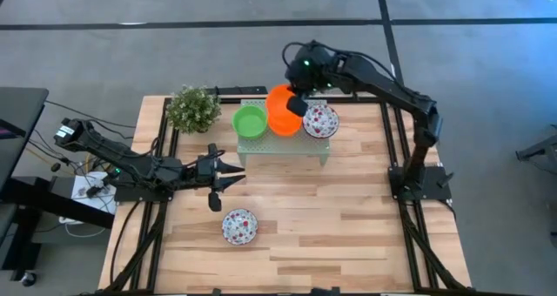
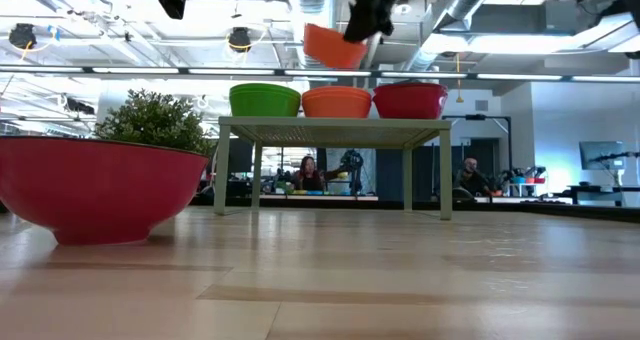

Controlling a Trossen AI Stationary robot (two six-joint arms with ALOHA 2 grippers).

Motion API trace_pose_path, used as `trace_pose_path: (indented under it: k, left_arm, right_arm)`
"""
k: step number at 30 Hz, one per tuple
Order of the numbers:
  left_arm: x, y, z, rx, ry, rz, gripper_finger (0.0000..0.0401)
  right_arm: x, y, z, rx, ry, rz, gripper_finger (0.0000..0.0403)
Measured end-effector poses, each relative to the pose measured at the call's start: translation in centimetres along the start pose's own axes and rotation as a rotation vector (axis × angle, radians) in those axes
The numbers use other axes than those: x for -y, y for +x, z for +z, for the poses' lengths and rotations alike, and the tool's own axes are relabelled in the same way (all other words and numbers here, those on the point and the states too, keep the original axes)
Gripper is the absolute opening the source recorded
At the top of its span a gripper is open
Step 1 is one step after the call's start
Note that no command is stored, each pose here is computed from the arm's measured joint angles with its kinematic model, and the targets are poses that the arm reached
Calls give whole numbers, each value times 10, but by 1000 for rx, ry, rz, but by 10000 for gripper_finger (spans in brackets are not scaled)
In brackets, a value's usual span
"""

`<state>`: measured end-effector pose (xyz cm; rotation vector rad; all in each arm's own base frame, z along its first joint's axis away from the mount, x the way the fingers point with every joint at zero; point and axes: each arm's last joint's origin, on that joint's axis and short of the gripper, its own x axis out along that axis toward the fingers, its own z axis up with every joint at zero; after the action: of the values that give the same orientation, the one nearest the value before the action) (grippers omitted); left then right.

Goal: Pick & Place Mini bowls
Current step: Stack the orange bowl on the orange bowl on the shelf

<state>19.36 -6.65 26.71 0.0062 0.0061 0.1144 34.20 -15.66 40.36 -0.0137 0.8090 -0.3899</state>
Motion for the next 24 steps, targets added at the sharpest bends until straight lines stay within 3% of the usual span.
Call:
trace_pose_path:
  k: [7,24]
  left_arm:
    - [0,0,0,-1,0,0,81]
    - [0,0,0,0,-7,0,81]
  right_arm:
    - [16,45,-11,-110,-22,47,0]
    - [20,48,-20,-193,-52,138,0]
